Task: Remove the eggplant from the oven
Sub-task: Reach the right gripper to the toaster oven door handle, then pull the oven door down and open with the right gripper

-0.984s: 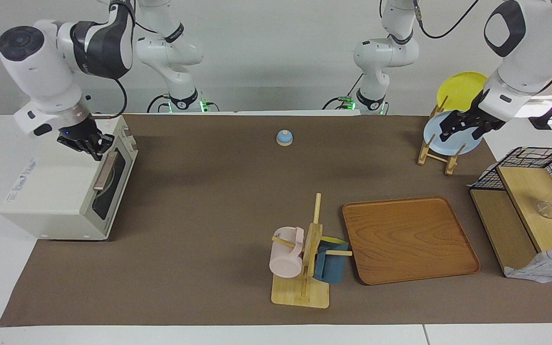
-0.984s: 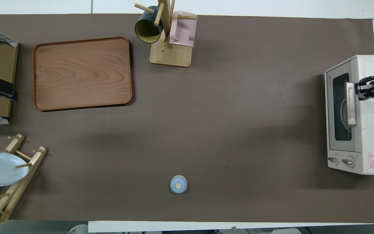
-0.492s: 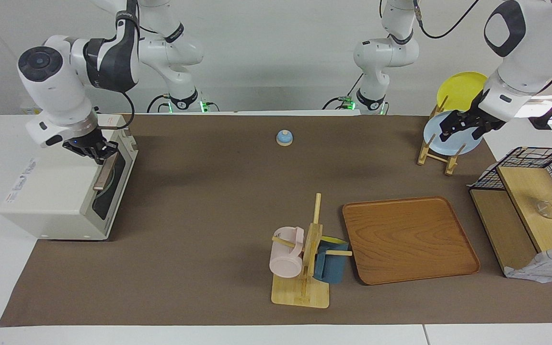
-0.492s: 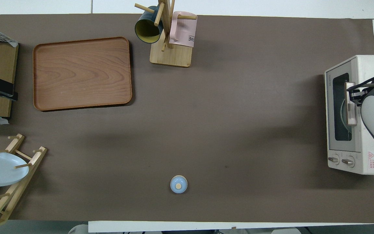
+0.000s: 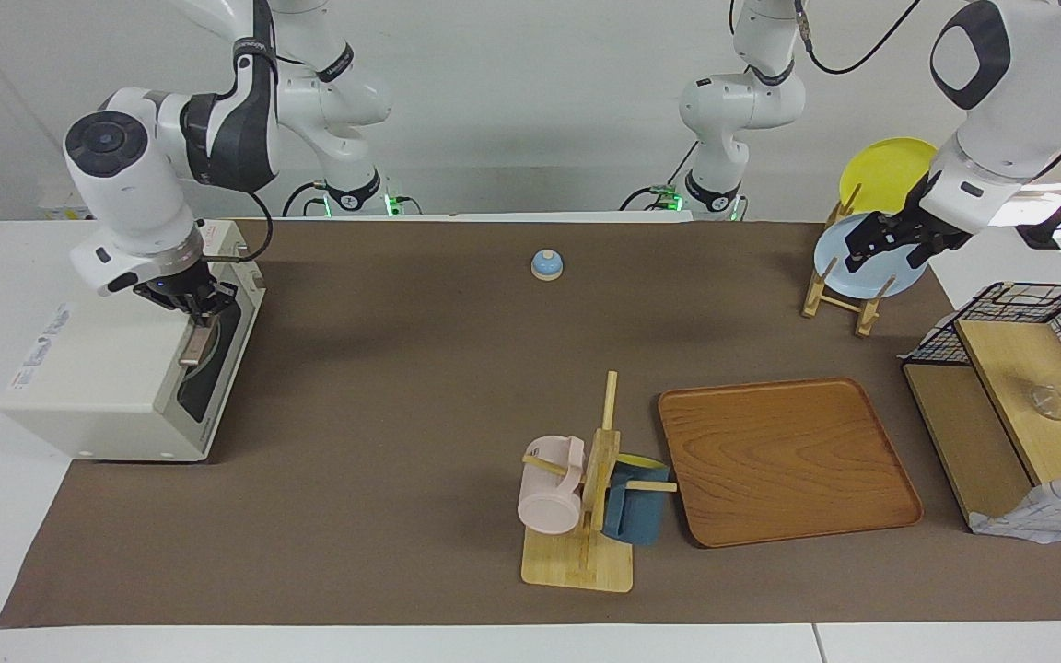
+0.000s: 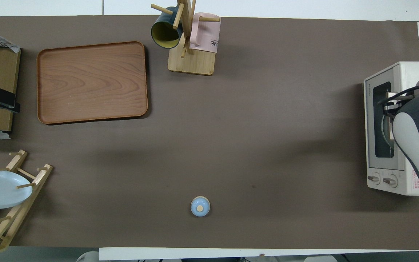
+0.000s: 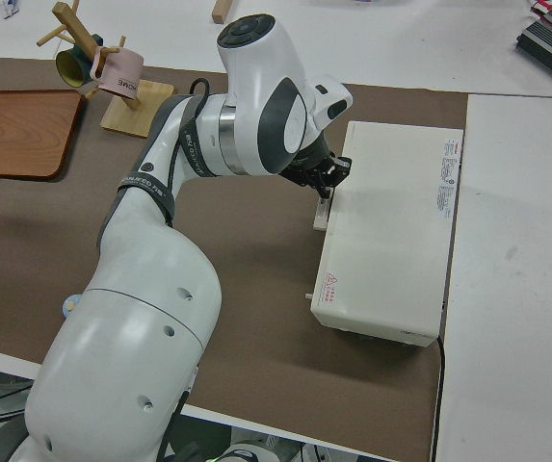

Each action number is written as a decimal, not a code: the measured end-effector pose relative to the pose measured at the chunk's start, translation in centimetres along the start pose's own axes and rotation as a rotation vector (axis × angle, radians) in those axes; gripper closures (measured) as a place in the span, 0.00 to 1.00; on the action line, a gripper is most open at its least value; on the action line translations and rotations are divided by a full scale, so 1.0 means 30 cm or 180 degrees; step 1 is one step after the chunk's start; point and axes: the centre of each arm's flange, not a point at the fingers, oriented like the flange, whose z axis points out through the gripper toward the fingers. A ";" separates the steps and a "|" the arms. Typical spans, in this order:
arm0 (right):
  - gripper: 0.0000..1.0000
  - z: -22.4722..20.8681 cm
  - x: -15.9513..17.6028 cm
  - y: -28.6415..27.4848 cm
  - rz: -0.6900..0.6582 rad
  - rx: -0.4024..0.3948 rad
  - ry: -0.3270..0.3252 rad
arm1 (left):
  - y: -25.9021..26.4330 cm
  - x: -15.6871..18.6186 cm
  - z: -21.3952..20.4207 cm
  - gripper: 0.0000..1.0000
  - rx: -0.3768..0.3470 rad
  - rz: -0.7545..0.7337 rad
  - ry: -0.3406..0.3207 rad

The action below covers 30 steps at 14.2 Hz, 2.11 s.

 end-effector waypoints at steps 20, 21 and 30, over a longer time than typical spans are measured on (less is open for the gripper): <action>0.84 0.254 0.133 -0.660 0.0210 0.0494 0.0067 | 0.000 0.000 0.000 0.00 0.0000 0.0000 0.0000; 0.75 0.233 0.124 -0.659 0.0208 0.0484 0.0035 | 0.000 0.000 0.000 0.00 0.0000 0.0000 0.0000; 0.31 0.176 -0.006 -0.402 0.0179 -0.0177 -0.0252 | 0.000 0.000 0.000 0.00 0.0000 0.0000 0.0000</action>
